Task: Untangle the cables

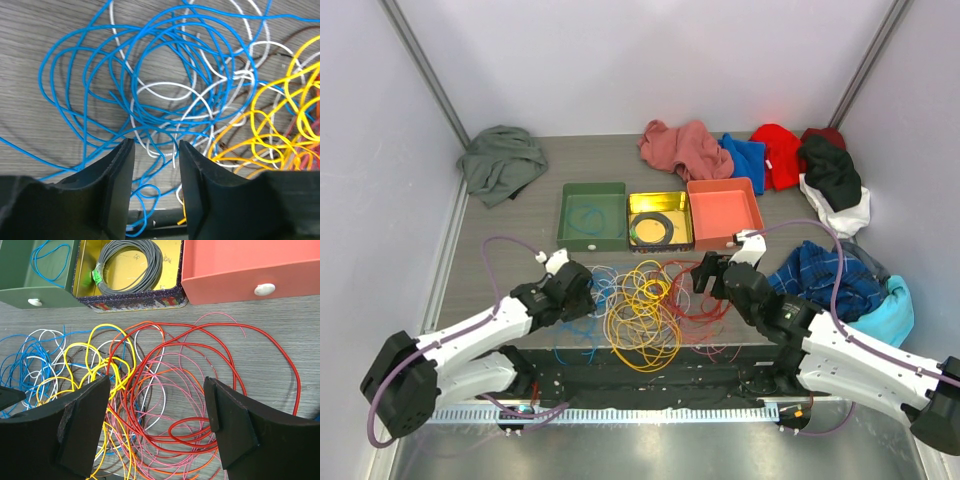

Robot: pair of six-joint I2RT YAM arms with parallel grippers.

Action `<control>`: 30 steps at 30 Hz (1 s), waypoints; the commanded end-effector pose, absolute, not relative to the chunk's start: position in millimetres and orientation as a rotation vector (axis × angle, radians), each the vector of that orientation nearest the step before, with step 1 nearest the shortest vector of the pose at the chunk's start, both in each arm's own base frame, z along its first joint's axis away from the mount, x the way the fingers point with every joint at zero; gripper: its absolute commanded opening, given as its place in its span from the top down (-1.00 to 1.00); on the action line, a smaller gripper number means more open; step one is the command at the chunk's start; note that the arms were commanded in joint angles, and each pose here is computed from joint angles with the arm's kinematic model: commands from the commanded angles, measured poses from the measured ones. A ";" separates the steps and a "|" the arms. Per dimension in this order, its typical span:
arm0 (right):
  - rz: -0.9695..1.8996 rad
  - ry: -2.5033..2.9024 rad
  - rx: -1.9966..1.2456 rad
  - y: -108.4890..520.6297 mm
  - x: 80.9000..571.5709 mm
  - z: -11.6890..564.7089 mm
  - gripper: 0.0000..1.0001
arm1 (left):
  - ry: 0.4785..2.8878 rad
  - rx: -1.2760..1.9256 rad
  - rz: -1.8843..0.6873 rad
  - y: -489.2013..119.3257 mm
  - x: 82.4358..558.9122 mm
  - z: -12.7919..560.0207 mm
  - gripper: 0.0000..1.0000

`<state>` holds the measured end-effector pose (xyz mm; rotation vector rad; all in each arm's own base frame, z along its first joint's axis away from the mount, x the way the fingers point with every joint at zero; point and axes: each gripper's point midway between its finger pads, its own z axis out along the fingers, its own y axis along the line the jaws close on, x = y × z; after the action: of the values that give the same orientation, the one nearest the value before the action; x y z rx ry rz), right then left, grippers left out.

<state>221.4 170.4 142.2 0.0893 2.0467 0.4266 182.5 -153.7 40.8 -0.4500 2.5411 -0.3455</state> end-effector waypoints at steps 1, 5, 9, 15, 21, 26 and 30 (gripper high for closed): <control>0.447 2.013 0.112 173.6 225.9 150.3 -0.68 | 2.472 -0.479 -0.284 -148.3 201.5 45.9 0.17; 0.448 2.013 0.112 173.0 225.6 150.0 -0.67 | 2.455 -0.495 -0.270 -144.5 205.4 48.2 0.43; 0.448 2.013 0.113 173.0 225.3 149.8 -0.68 | 2.389 -0.466 -0.289 -143.2 213.0 74.3 1.00; 0.453 2.012 0.115 175.0 226.8 151.6 -0.68 | 2.232 -0.398 -0.222 -121.1 222.9 139.0 1.00; 0.471 2.015 0.109 180.8 228.1 153.8 -0.67 | 2.163 -0.393 -0.234 -112.8 223.3 178.6 1.00; 0.483 2.019 0.107 182.5 226.7 154.5 -0.67 | 2.296 -0.307 -0.310 -139.0 216.2 159.5 0.35; 0.488 2.017 0.112 181.9 226.1 155.7 -0.67 | 2.424 -0.306 -0.394 -163.0 206.8 121.2 -0.29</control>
<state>221.3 174.8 136.1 0.0760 2.0685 0.4276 219.4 -139.0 152.2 -0.3378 2.2926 -0.3020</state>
